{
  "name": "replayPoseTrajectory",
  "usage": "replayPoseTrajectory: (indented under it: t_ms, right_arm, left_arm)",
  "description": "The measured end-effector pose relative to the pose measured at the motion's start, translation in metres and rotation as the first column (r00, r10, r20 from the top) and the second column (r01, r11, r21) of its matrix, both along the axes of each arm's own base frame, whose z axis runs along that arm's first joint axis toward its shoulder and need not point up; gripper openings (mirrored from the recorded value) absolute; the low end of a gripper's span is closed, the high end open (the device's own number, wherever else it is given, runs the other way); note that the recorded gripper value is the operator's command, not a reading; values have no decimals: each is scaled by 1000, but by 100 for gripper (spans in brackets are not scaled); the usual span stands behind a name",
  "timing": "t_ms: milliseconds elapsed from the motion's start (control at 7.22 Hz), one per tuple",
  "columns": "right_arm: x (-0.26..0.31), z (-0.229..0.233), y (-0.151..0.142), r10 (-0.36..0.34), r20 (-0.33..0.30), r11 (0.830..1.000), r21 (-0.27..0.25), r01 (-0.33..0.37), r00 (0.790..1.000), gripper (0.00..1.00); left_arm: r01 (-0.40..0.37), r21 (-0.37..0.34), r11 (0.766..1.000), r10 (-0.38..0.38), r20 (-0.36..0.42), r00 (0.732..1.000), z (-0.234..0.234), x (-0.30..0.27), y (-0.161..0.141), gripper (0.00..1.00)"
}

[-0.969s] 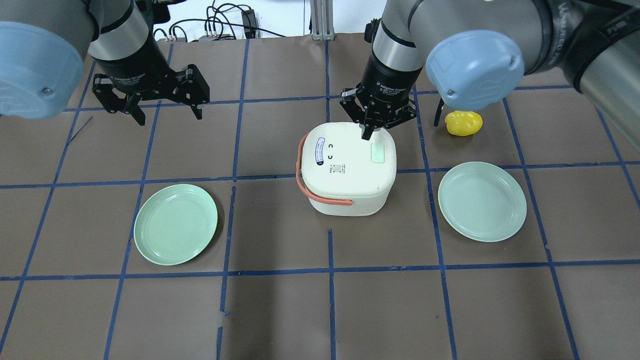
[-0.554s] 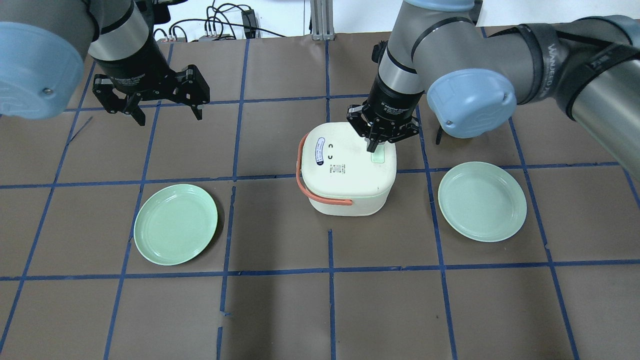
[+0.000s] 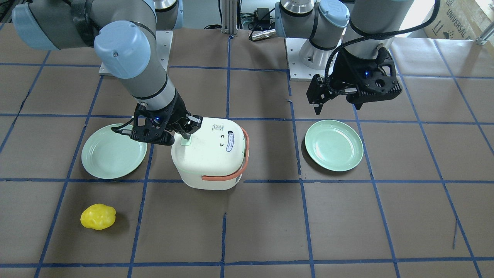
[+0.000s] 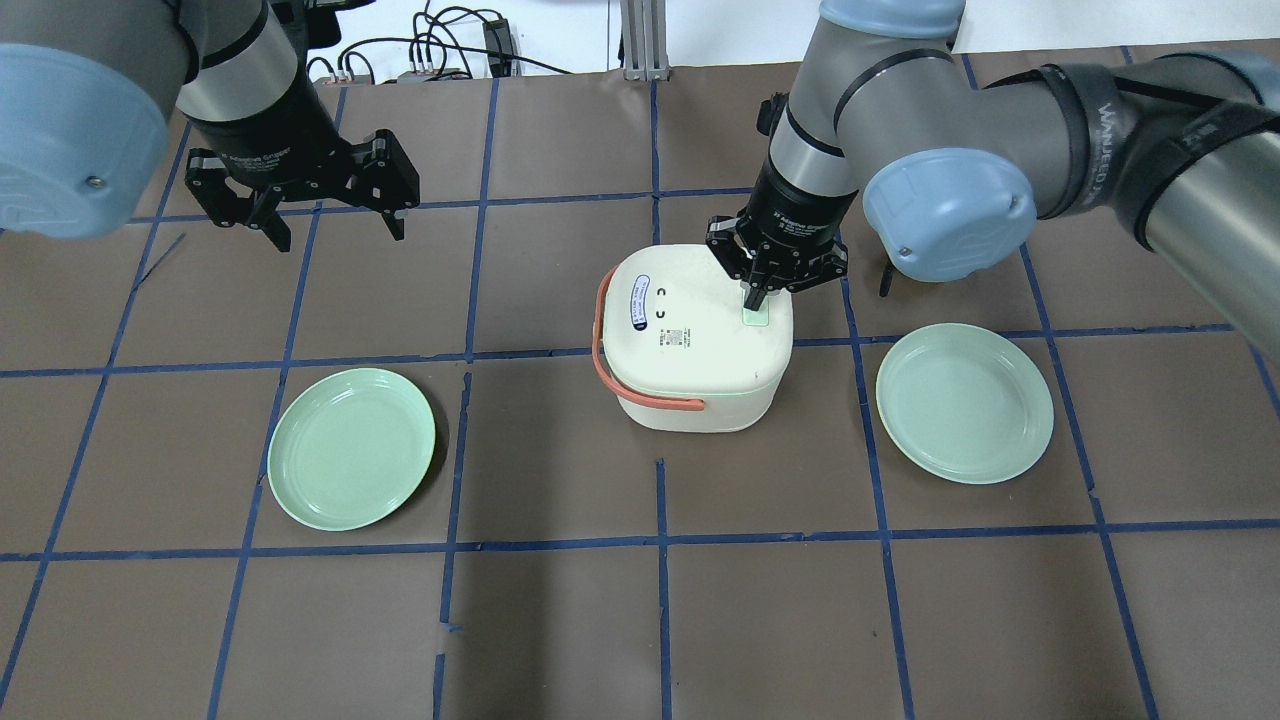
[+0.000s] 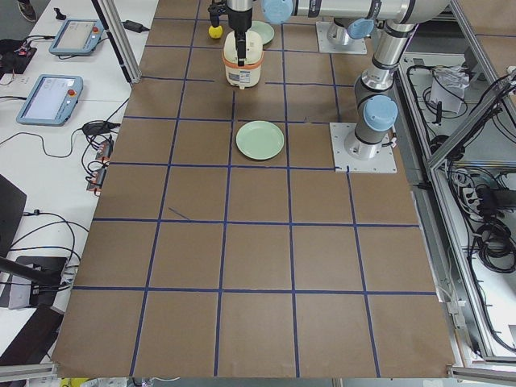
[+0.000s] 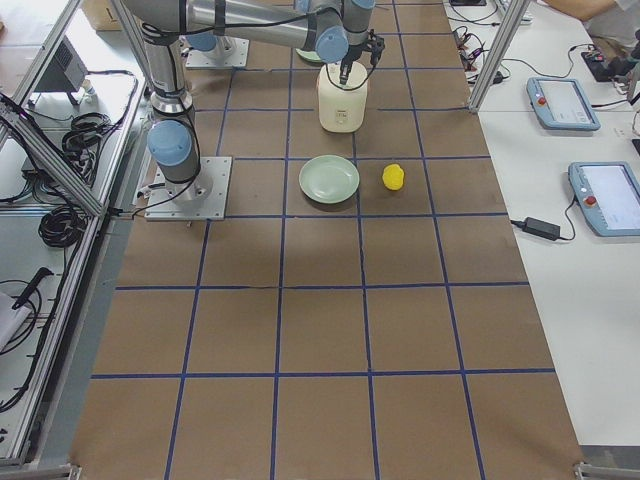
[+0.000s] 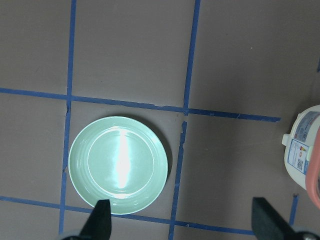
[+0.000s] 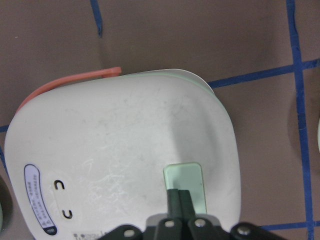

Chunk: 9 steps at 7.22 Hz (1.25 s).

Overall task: Press rice cooker button
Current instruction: 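Press down on the green lid button with the right gripper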

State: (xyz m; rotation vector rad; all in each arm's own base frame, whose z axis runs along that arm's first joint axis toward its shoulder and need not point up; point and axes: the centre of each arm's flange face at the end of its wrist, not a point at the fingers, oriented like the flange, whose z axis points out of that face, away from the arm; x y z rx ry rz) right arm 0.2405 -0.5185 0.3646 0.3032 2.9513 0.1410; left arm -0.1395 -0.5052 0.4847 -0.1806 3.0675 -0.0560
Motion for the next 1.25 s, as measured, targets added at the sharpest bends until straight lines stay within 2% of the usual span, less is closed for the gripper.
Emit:
replayPoseTrajectory:
  t_ms: [831,1246]
  right_arm:
    - [-3,-9,1,-13,1,1000,20,13,1000,8]
    - [-2,-1,-1,-22,4,1000,4,21,1000,12]
  left_arm:
    - [0,0,1000,0,0,1000,0,0,0,100]
    - [1,-1,1000,-1,0,1000,0,0,0,100]
